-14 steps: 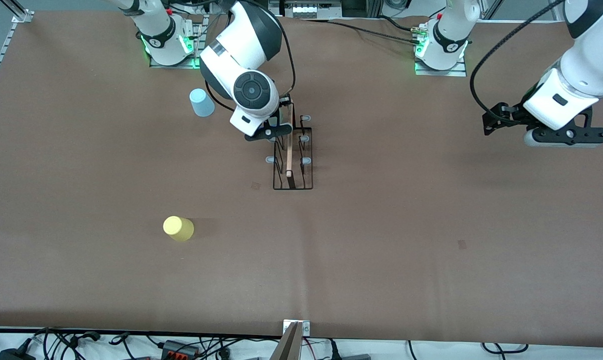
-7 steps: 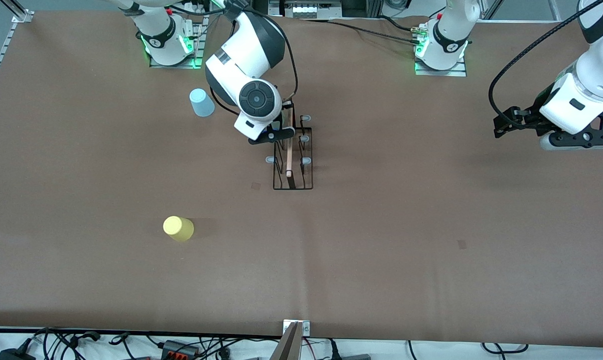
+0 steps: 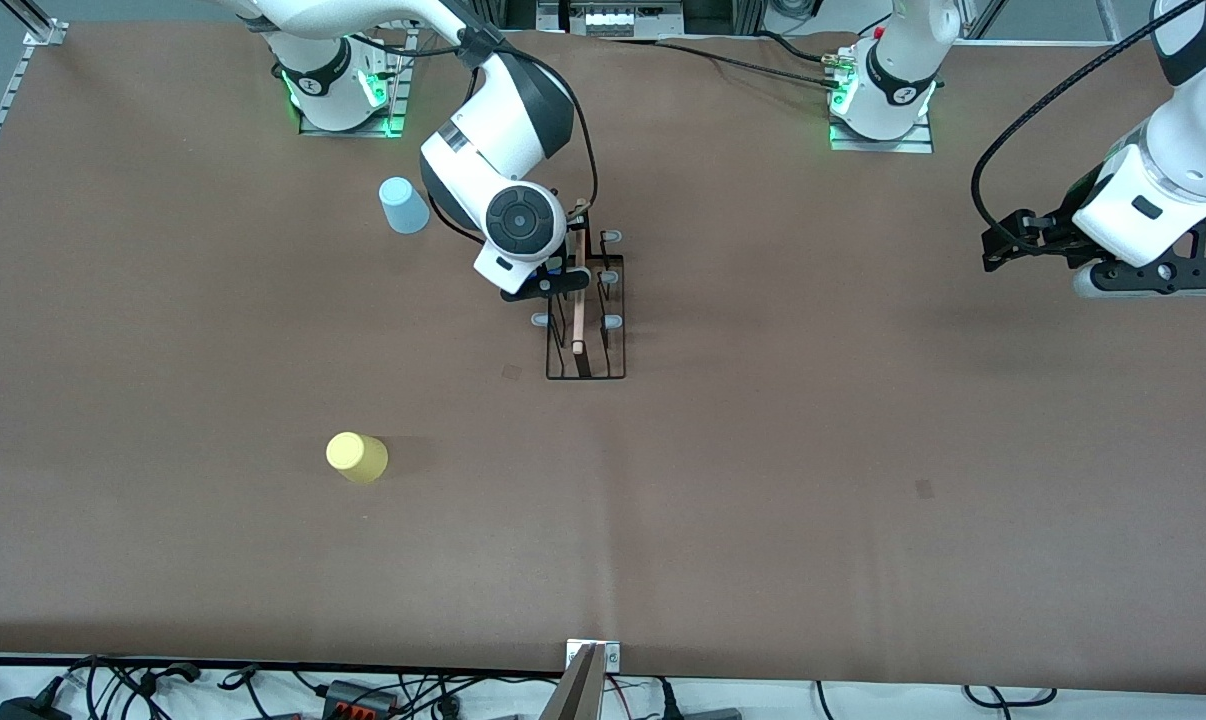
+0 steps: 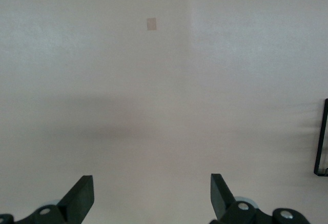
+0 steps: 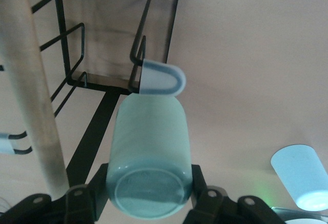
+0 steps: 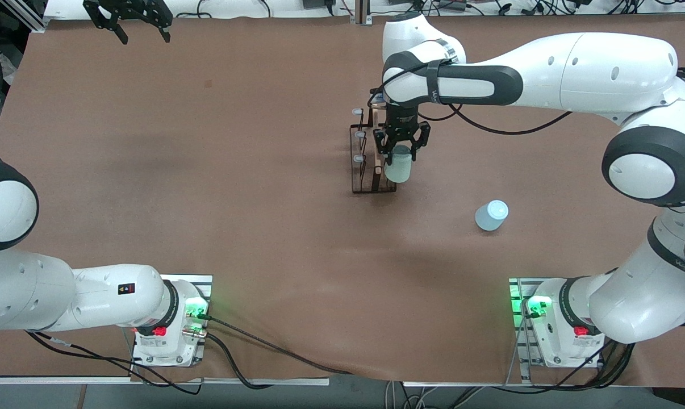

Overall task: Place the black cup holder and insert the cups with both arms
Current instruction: 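Hang the blue cup on a rack peg with the right gripper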

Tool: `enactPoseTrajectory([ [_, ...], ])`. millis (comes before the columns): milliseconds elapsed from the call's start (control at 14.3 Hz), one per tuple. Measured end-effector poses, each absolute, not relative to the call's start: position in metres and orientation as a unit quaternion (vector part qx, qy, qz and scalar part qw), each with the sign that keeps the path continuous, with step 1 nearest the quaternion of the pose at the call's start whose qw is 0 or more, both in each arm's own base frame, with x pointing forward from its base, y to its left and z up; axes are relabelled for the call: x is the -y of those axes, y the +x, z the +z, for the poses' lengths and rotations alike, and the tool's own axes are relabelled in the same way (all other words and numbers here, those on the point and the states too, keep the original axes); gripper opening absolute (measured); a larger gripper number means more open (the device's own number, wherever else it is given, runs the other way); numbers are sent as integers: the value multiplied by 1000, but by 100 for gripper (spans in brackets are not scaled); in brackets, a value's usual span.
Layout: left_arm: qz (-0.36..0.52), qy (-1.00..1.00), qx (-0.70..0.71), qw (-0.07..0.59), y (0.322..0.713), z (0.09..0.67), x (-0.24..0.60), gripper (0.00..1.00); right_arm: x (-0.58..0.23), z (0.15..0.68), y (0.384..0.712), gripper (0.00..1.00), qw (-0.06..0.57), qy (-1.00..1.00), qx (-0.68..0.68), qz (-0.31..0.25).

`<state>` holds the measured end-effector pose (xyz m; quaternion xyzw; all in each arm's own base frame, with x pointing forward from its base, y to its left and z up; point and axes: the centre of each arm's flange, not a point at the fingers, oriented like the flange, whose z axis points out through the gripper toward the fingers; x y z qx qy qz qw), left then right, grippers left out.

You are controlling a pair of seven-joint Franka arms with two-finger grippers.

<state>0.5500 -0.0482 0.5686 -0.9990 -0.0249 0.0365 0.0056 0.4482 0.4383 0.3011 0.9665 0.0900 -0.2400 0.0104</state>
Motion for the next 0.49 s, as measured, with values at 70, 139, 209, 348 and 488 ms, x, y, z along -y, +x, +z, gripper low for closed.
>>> enactPoseTrajectory([
  [70, 37, -999, 25, 6, 550, 569, 48, 100, -438, 301, 449, 68, 12, 967, -85, -239],
  [139, 37, -999, 25, 6, 550, 569, 48, 100, -438, 302, 449, 73, 13, 968, -82, -238],
  [209, 37, -999, 25, 6, 550, 569, 48, 100, -438, 302, 450, 81, 13, 968, -80, -237],
  [348, 38, -999, 25, 6, 549, 569, 48, 100, -437, 305, 454, 100, 11, 969, -77, -234],
  [488, 39, -999, 25, 6, 549, 568, 48, 100, -434, 312, 460, 100, 8, 971, -72, -227],
])
